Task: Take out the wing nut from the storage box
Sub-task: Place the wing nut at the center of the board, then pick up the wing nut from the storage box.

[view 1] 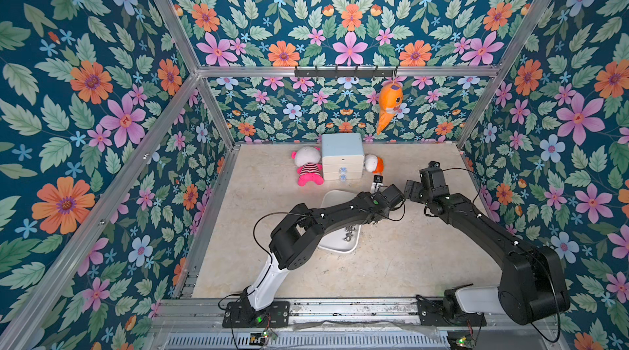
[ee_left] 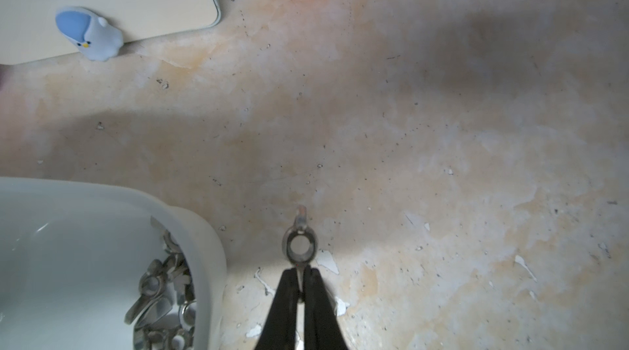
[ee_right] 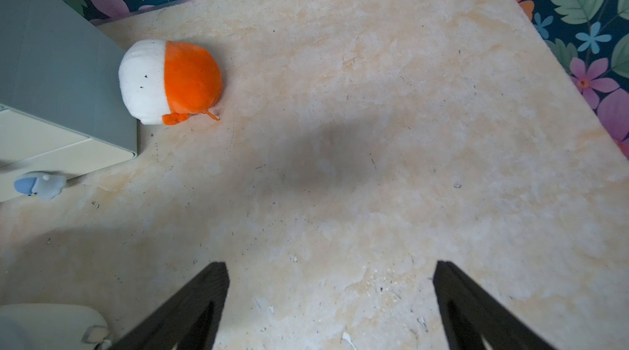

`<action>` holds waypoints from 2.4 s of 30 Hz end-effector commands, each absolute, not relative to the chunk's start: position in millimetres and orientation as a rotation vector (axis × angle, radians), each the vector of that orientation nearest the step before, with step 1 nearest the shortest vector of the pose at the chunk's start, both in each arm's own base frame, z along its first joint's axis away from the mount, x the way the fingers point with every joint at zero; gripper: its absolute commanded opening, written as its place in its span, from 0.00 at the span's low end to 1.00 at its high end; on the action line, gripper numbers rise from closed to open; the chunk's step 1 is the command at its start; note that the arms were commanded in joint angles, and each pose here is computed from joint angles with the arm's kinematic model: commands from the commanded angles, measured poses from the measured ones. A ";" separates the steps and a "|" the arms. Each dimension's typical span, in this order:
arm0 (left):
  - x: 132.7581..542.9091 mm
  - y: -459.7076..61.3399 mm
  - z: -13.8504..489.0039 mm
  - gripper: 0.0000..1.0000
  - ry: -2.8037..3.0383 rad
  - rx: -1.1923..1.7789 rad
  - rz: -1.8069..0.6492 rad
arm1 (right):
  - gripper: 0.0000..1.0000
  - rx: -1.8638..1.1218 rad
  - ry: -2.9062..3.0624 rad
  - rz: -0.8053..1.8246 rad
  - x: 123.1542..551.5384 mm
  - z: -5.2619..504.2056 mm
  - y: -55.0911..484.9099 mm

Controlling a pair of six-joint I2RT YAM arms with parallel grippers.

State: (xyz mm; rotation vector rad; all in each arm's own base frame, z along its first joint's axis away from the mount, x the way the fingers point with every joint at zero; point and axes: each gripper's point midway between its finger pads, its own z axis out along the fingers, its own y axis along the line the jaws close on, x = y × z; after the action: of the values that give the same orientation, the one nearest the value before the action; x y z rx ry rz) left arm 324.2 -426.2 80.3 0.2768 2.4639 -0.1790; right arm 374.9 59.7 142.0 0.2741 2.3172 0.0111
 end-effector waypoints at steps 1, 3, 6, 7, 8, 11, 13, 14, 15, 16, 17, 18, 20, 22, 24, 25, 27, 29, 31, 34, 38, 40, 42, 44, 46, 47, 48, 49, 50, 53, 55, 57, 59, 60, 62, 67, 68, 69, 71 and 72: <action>326.3 -430.4 78.1 0.00 2.463 0.260 -0.194 | 0.99 0.287 2.314 -0.009 373.5 142.3 54.5; 325.8 -431.8 72.6 0.00 2.472 0.264 -0.192 | 0.99 0.292 2.315 -0.011 373.2 141.5 53.3; 323.8 -434.0 63.3 0.00 2.491 0.273 -0.194 | 0.99 0.304 2.310 -0.012 373.7 142.4 51.1; 323.5 -434.4 59.4 0.00 2.497 0.275 -0.193 | 0.99 0.306 2.308 -0.011 373.7 142.9 51.1; 323.3 -435.2 57.6 0.00 2.499 0.277 -0.194 | 0.99 0.307 2.307 -0.011 373.9 143.3 50.9; 322.6 -437.0 49.6 0.00 2.509 0.282 -0.197 | 0.99 0.306 2.307 -0.008 374.0 143.2 51.4; 322.8 -439.0 45.8 0.00 2.512 0.281 -0.204 | 0.99 0.306 2.308 -0.008 373.5 143.0 51.2; 323.0 -438.7 44.0 0.00 2.514 0.281 -0.201 | 0.99 0.306 2.309 -0.008 373.4 142.8 51.1; 322.8 -439.6 42.2 0.00 2.515 0.280 -0.202 | 0.99 0.305 2.308 -0.007 373.2 143.3 51.5; 322.7 -439.0 39.5 0.00 2.520 0.280 -0.197 | 0.99 0.305 2.308 -0.007 372.9 143.0 51.3; 322.3 -439.1 37.4 0.00 2.523 0.281 -0.195 | 0.99 0.306 2.308 -0.006 372.8 143.1 51.3; 322.6 -438.8 36.0 0.00 2.525 0.279 -0.193 | 0.99 0.305 2.309 -0.006 372.8 142.9 51.2; 322.4 -437.6 33.0 0.00 2.530 0.279 -0.185 | 0.99 0.305 2.309 -0.002 372.5 142.9 51.5; 323.2 -436.4 30.7 0.00 2.533 0.275 -0.178 | 0.99 0.300 2.312 0.003 372.4 142.0 52.9; 323.8 -435.4 28.8 0.00 2.536 0.272 -0.175 | 0.99 0.299 2.312 0.009 372.6 141.7 53.6; 323.6 -435.0 27.8 0.01 2.539 0.273 -0.172 | 0.99 0.298 2.312 0.011 372.6 141.4 53.9; 323.8 -434.5 27.5 0.02 2.540 0.270 -0.171 | 0.99 0.300 2.311 0.013 372.6 141.1 54.0; 323.6 -434.0 28.1 0.06 2.540 0.271 -0.168 | 0.99 0.299 2.313 0.014 372.2 140.4 54.3; 324.2 -433.6 29.9 0.11 2.536 0.269 -0.167 | 0.99 0.300 2.313 0.015 372.3 140.6 54.3; 324.5 -433.6 30.9 0.13 2.533 0.268 -0.167 | 0.99 0.299 2.313 0.015 372.0 140.2 54.2; 324.4 -433.7 32.4 0.18 2.531 0.269 -0.168 | 0.99 0.301 2.313 0.014 371.7 139.8 53.6; 325.2 -434.0 37.0 0.24 2.524 0.264 -0.174 | 0.99 0.300 2.312 0.016 371.8 140.7 54.2; 326.8 -434.0 43.1 0.27 2.511 0.259 -0.177 | 0.99 0.300 2.312 0.016 371.6 140.3 54.2; 329.0 -433.9 52.6 0.28 2.492 0.251 -0.184 | 0.99 0.300 2.313 0.016 371.6 140.3 54.1; 331.5 -434.3 67.3 0.28 2.465 0.244 -0.198 | 0.99 0.299 2.312 0.016 371.7 140.6 54.2; 332.5 -434.6 73.7 0.28 2.452 0.244 -0.205 | 0.99 0.301 2.313 0.015 371.8 139.9 53.9; 334.4 -434.3 81.6 0.28 2.437 0.242 -0.209 | 0.99 0.298 2.313 0.017 371.9 140.0 54.5; 335.3 -434.6 89.1 0.28 2.424 0.244 -0.212 | 0.99 0.299 2.313 0.017 372.1 139.6 54.5; 336.3 -433.7 95.1 0.28 2.413 0.242 -0.208 | 0.99 0.299 2.314 0.017 372.4 139.4 54.4; 339.3 -426.7 113.3 0.30 2.381 0.232 -0.187 | 0.99 0.299 2.313 0.020 372.9 139.5 55.0; 340.0 -419.5 123.8 0.30 2.365 0.222 -0.168 | 0.99 0.297 2.312 0.022 373.6 139.9 55.5; 339.2 -411.8 131.8 0.30 2.352 0.211 -0.160 | 0.99 0.296 2.310 0.027 374.1 140.7 56.3; 337.3 -401.2 139.8 0.30 2.341 0.195 -0.151 | 0.99 0.292 2.313 0.030 374.8 139.9 57.1; 335.7 -396.2 142.7 0.30 2.337 0.188 -0.146 | 0.99 0.291 2.314 0.030 374.9 139.7 57.5; 333.3 -382.1 149.2 0.32 2.329 0.164 -0.137 | 0.99 0.291 2.317 0.034 376.3 139.0 58.3; 329.7 -346.8 146.9 0.32 2.350 0.100 -0.110 | 0.99 0.275 2.322 0.037 379.1 137.8 64.1; 329.2 -340.1 145.6 0.32 2.353 0.090 -0.100 | 0.99 0.270 2.323 0.039 379.6 137.5 66.0; 328.8 -334.9 144.0 0.32 2.356 0.083 -0.091 | 0.99 0.266 2.325 0.039 380.2 137.2 67.3; 328.3 -325.0 139.8 0.32 2.363 0.070 -0.073 | 0.99 0.257 2.327 0.039 381.0 137.4 70.6; 328.1 -322.2 137.2 0.32 2.368 0.067 -0.067 | 0.99 0.256 2.328 0.037 381.5 137.1 71.2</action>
State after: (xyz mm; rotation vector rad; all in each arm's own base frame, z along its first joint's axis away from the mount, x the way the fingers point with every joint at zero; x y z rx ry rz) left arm 327.7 -331.6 138.4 0.1006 2.3716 -0.0882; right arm 377.4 67.9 133.2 0.2524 2.3431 0.0265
